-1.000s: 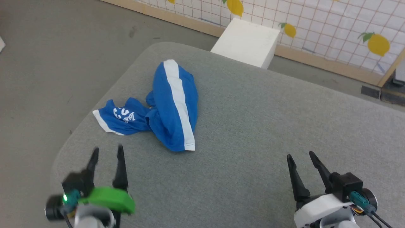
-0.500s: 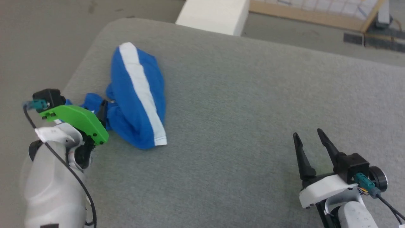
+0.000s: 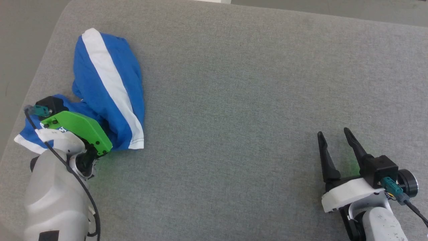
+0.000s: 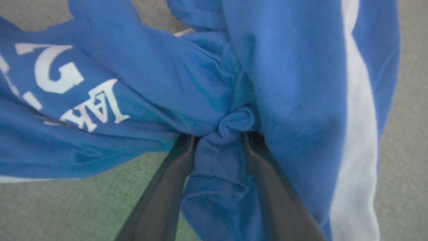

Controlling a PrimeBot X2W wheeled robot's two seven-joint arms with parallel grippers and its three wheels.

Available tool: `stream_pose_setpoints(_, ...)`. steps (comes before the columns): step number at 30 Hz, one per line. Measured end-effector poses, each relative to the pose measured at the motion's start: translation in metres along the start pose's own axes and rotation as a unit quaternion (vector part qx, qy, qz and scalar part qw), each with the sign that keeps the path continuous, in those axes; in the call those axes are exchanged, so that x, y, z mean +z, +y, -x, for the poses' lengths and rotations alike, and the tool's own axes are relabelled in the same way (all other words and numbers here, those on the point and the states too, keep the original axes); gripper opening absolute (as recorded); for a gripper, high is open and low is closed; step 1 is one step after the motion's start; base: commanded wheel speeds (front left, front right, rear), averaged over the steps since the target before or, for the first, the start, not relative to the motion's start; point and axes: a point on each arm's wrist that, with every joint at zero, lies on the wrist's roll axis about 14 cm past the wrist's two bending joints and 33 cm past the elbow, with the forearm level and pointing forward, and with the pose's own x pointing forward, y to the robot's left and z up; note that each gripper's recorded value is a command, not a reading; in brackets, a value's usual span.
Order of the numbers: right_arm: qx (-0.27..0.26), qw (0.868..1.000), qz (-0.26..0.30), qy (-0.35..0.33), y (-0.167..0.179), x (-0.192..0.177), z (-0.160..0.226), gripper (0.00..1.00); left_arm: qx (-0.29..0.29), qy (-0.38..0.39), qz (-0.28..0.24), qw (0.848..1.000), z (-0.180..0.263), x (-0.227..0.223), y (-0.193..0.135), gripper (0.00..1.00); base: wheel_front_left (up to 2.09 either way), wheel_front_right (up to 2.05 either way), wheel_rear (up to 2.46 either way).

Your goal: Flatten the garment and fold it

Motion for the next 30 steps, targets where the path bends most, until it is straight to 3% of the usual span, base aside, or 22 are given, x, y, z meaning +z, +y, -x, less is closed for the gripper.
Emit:
stream_pose_setpoints(4, 0.004, 1.000, -0.006, -0.002, 0.004, 0.002, 0.001, 1.00, -0.015, -0.056, 0.000, 0.998, 0.004, 0.017, -0.008, 0.00, 0.00, 0.00, 0.00)
stream_pose_setpoints(8, 0.011, 1.000, -0.013, -0.009, 0.011, 0.010, 0.004, 1.00, -0.057, -0.165, 0.005, 0.985, 0.025, 0.075, -0.030, 0.00, 0.00, 0.00, 0.00)
stream_pose_setpoints(12, 0.012, 1.000, -0.016, -0.022, 0.015, 0.021, 0.011, 1.00, -0.133, -0.297, 0.001, 0.946, 0.071, 0.158, -0.078, 0.00, 0.00, 0.00, 0.00)
stream_pose_setpoints(17, -0.006, 0.999, -0.021, -0.037, 0.006, 0.032, 0.025, 1.00, -0.241, -0.394, -0.035, 0.886, 0.138, 0.208, -0.155, 0.00, 0.00, 0.00, 0.00)
stream_pose_setpoints(21, -0.036, 0.998, -0.030, -0.041, -0.010, 0.034, 0.042, 1.00, -0.348, -0.393, -0.065, 0.849, 0.177, 0.194, -0.230, 0.00, 0.00, 0.00, 0.00)
stream_pose_setpoints(23, -0.050, 0.997, -0.031, -0.041, -0.017, 0.033, 0.052, 1.00, -0.389, -0.367, -0.080, 0.841, 0.185, 0.172, -0.258, 0.00, 0.00, 0.00, 0.00)
stream_pose_setpoints(26, -0.077, 0.996, -0.033, -0.044, -0.032, 0.034, 0.069, 1.00, -0.436, -0.283, -0.104, 0.848, 0.179, 0.112, -0.291, 0.00, 0.00, 0.00, 0.00)
stream_pose_setpoints(30, -0.105, 0.993, -0.032, -0.052, -0.047, 0.038, 0.086, 1.00, -0.463, -0.148, -0.136, 0.863, 0.162, 0.023, -0.308, 0.00, 0.00, 0.00, 0.00)
